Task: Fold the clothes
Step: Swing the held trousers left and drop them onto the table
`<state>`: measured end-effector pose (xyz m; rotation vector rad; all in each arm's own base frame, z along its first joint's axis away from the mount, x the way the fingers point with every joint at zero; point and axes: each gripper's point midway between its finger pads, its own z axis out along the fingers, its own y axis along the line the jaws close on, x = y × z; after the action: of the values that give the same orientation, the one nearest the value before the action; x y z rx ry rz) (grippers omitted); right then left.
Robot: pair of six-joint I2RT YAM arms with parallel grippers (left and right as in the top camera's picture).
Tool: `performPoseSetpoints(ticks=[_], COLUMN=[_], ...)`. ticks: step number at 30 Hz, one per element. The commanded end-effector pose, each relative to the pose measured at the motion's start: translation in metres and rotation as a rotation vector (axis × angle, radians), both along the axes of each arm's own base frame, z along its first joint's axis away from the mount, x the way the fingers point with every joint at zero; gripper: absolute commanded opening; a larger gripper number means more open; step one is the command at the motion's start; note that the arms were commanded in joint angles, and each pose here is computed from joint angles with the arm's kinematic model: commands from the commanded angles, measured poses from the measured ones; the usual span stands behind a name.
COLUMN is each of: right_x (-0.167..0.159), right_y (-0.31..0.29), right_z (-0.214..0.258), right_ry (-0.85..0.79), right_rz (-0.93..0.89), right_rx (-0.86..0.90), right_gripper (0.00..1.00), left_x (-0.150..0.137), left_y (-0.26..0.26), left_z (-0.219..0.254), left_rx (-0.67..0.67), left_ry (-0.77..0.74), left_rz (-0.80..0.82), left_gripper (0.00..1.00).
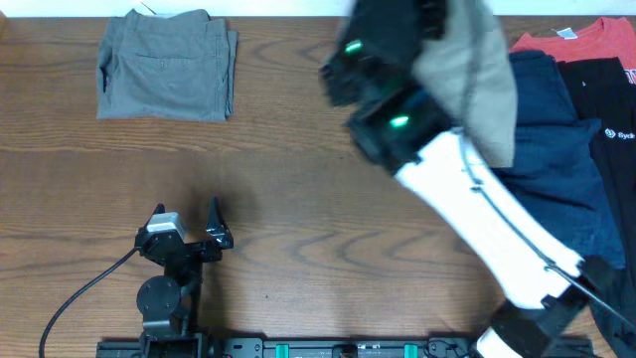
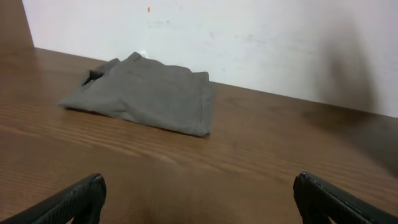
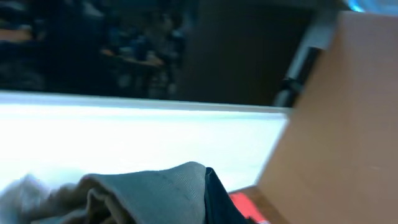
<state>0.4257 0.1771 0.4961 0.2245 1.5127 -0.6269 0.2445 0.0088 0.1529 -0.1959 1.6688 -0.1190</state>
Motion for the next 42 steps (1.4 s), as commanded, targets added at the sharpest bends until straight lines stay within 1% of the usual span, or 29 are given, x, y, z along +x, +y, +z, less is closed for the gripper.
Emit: performPoseSetpoints(ticks=[1, 9, 13, 17, 21, 23, 25, 27, 29, 32, 33, 34, 36, 39, 40, 42], right_x=[-0.013, -0.03, -0.032, -0.022, 0.0, 0.011, 0.02, 0.025, 0.026, 0.025, 0.025, 0.027, 0.029, 0.029, 0.029, 0.028], right_y=[0.023, 0.016, 0.013, 0.018, 0.017, 0.002, -0.029, -0.069, -0.114, -0.167, -0.178, -0.185, -0.189, -0.198, -0.202, -0.212], right_z=[0.012, 0.053, 0.058, 0.032, -0.018, -0.047, -0.072, -0.089, -0.101, -0.112, -0.118, -0.127, -0.144, -0.16, -0.161, -0.163], right_ry=[-0.056, -0.14, -0.133, -0.062, 0.073, 0.158, 0.237, 0.294, 0.344, 0.403, 0.436, 0.482, 0.565, 0.633, 0.637, 0.637], right_rz=[0.072, 0.085, 0.085, 0.095, 0.162, 0.172, 0.118, 0.031, -0.075, -0.187, -0.189, -0.165, -0.097, -0.048, -0.048, -0.065], right_rx=[0.057, 0.132, 0.126, 0.123, 0.149, 0.192, 0.234, 0.249, 0.243, 0.237, 0.246, 0.271, 0.32, 0.393, 0.405, 0.419], right_gripper=[0.04, 0.03, 0.03, 0.03, 0.05, 0.05, 0.02, 0.01, 0.01, 0.02, 0.08, 0.38, 0.81, 0.89, 0.93, 0.95], left_x=[-0.001, -0.001, -0.001, -0.001, -0.001, -0.001, -0.001, -0.001, -0.001, -0.001, -0.001, -0.001, -0.001, -0.001, -0.001, -0.001], left_y=[0.002, 0.002, 0.002, 0.002, 0.002, 0.002, 0.002, 0.002, 0.002, 0.002, 0.002, 0.002, 0.002, 0.002, 0.002, 0.002], left_z=[-0.016, -0.016, -0.016, -0.016, -0.016, -0.015, -0.015, -0.016, -0.016, -0.016, -0.016, -0.016, -0.016, -0.015, -0.015, -0.016], left_rx=[0.014, 0.014, 0.014, 0.014, 0.014, 0.014, 0.014, 0.014, 0.014, 0.014, 0.014, 0.014, 0.014, 0.014, 0.014, 0.014], left_ry=[0.045, 0.045, 0.045, 0.045, 0.045, 0.044, 0.044, 0.045, 0.045, 0.045, 0.045, 0.045, 0.045, 0.044, 0.044, 0.045], left_rz=[0.012, 0.012, 0.012, 0.012, 0.012, 0.012, 0.012, 0.012, 0.012, 0.012, 0.012, 0.012, 0.012, 0.012, 0.012, 0.012], left_gripper=[0.98, 0.98, 0.98, 0.98, 0.98, 0.98, 0.98, 0.98, 0.98, 0.98, 0.98, 0.98, 0.98, 0.98, 0.98, 0.98])
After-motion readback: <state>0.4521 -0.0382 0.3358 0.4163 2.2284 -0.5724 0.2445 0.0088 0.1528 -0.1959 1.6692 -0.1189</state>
